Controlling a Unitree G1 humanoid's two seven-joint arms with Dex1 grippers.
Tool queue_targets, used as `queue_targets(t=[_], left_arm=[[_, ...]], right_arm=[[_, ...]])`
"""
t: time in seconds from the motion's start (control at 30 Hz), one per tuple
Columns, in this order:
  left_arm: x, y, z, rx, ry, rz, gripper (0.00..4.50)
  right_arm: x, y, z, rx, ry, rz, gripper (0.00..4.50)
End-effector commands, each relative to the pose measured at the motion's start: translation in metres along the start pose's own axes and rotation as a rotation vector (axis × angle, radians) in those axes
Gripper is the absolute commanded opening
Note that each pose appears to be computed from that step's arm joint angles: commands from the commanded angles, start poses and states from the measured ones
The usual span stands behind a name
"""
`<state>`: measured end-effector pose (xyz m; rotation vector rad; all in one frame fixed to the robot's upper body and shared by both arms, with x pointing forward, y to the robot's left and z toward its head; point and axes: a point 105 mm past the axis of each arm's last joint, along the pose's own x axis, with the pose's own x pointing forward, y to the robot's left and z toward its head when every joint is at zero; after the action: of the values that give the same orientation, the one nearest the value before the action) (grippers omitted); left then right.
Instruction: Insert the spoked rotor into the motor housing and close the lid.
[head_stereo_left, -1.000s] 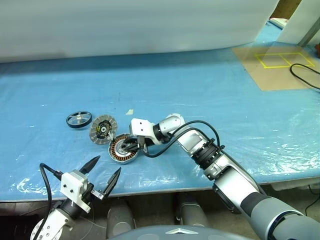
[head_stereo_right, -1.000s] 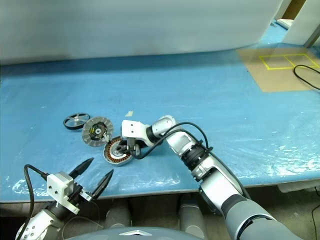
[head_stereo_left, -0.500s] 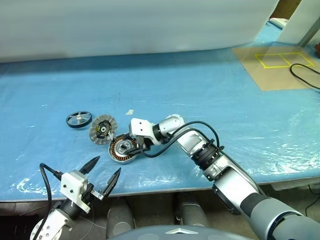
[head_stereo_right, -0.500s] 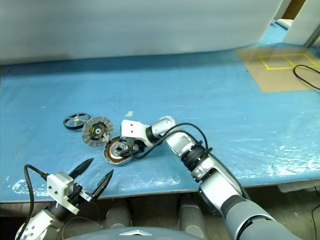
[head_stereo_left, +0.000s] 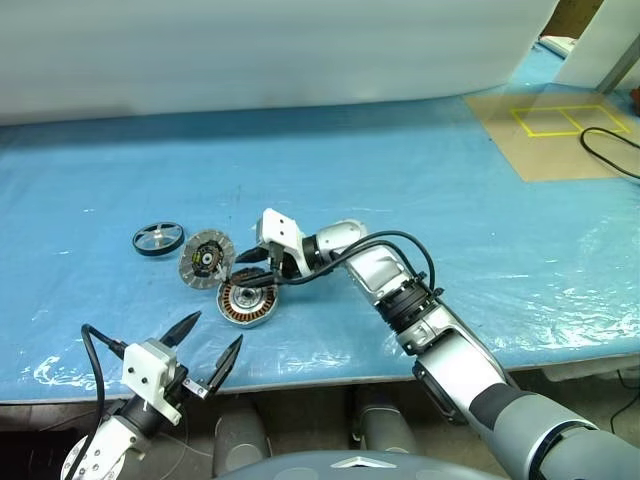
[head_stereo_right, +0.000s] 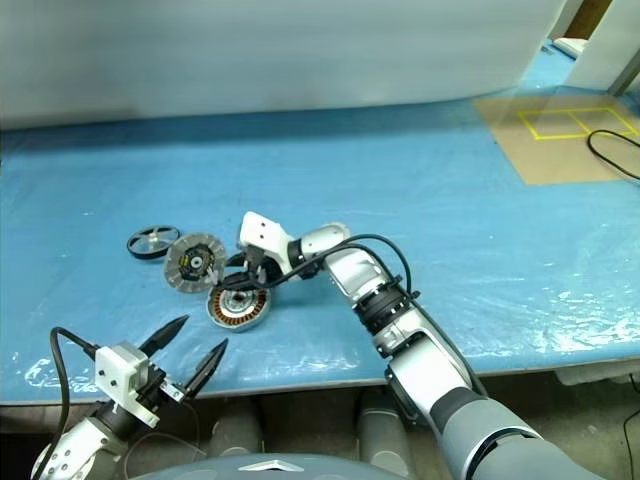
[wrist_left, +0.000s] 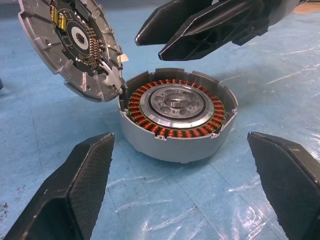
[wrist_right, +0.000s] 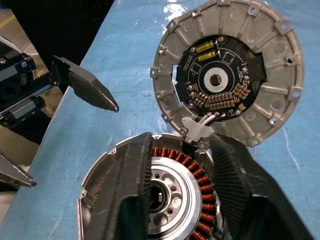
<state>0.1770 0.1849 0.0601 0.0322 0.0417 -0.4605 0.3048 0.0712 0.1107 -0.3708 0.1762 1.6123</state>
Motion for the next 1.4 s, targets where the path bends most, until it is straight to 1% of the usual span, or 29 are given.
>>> queue_targets(t=[0.03, 0.1, 0.23, 0.53, 0.83, 1.03, 1.2, 1.27, 1.4], left_arm=[[-0.001, 0.001, 0.004, 0.002, -0.013, 0.002, 4.50], [-0.001, 0.001, 0.004, 0.002, -0.014, 0.003, 4.50], [-0.002, 0.003, 0.005, 0.005, -0.014, 0.006, 4.50], [-0.001, 0.004, 0.005, 0.005, -0.015, 0.004, 4.50], [0.000, 0.003, 0.005, 0.003, -0.017, 0.007, 4.50], [0.000, 0.002, 0.004, -0.001, -0.015, 0.005, 4.50], [0.001, 0.003, 0.004, 0.000, -0.016, 0.000, 4.50], [0.002, 0.003, 0.004, 0.000, -0.017, -0.001, 4.50], [0.002, 0.003, 0.004, 0.001, -0.018, -0.004, 4.50]], right_arm=[[0.006, 0.006, 0.002, -0.028, -0.007, 0.010, 0.62], [0.008, 0.008, 0.001, -0.009, -0.010, 0.011, 0.05], [0.009, 0.017, -0.006, -0.038, 0.033, 0.046, 0.05], [0.008, 0.015, -0.008, -0.072, 0.068, 0.041, 0.05], [0.008, 0.019, -0.028, -0.121, 0.179, 0.056, 0.05], [0.007, 0.015, -0.028, -0.118, 0.179, 0.036, 0.05], [0.007, 0.015, -0.032, -0.173, 0.210, 0.037, 0.05], [0.007, 0.018, -0.031, -0.177, 0.196, 0.057, 0.05], [0.007, 0.016, -0.008, -0.062, 0.072, 0.059, 0.05]])
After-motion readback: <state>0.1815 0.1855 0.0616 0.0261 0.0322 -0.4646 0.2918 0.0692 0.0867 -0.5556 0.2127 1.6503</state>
